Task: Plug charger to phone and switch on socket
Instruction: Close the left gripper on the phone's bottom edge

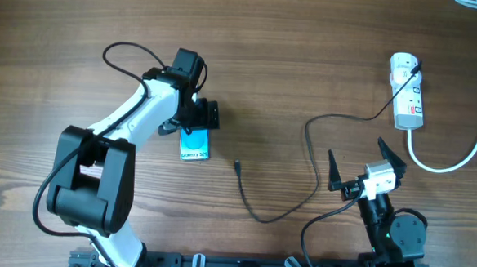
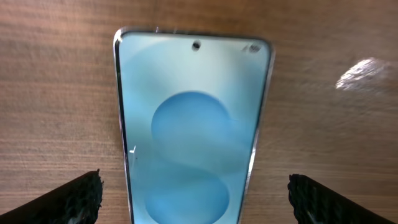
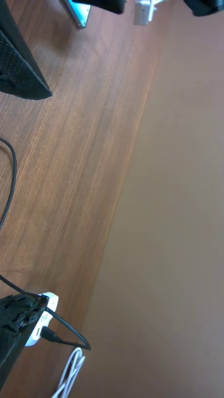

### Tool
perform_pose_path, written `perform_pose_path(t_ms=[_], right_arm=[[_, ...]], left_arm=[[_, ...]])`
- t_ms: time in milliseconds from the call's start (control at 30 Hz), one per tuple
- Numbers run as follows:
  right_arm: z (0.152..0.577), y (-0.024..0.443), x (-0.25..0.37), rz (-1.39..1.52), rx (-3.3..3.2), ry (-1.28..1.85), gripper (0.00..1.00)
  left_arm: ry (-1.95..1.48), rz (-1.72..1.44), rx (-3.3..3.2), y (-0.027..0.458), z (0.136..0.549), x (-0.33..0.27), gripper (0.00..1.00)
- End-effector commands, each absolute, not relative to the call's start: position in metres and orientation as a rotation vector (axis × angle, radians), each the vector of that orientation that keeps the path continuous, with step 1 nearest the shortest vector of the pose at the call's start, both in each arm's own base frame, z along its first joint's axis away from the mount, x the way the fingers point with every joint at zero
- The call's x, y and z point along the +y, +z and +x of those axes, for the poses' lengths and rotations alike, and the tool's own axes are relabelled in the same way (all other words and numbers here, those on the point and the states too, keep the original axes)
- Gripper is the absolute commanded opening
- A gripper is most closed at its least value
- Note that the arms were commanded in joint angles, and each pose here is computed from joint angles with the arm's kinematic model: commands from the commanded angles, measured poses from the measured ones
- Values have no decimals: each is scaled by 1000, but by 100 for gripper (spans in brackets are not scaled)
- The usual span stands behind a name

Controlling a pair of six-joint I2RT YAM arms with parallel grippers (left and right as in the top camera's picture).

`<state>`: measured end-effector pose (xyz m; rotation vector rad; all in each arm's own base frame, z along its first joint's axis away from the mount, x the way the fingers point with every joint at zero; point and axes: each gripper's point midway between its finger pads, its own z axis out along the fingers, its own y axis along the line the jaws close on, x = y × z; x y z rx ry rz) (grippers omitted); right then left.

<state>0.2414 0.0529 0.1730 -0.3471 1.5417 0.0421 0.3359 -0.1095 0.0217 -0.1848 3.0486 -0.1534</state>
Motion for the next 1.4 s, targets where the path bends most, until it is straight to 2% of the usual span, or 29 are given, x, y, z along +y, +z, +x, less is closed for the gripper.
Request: perform_pose_path(t_ms=[0,733,867,1367], right_arm=[[241,175,53,-334,1536,48,99],[241,175,53,-334,1536,49,100],[241,175,53,-334,1536,48,100],[241,175,53,-334,1536,48,100]], left_arm=[[-135,-206,3063,15,329,-105,100],[-89,-209,3067,-12,327,-99,98],[-88,-209,3070,-13,326,-99,95],[-93,-207,3059,-13,329,-100,95]])
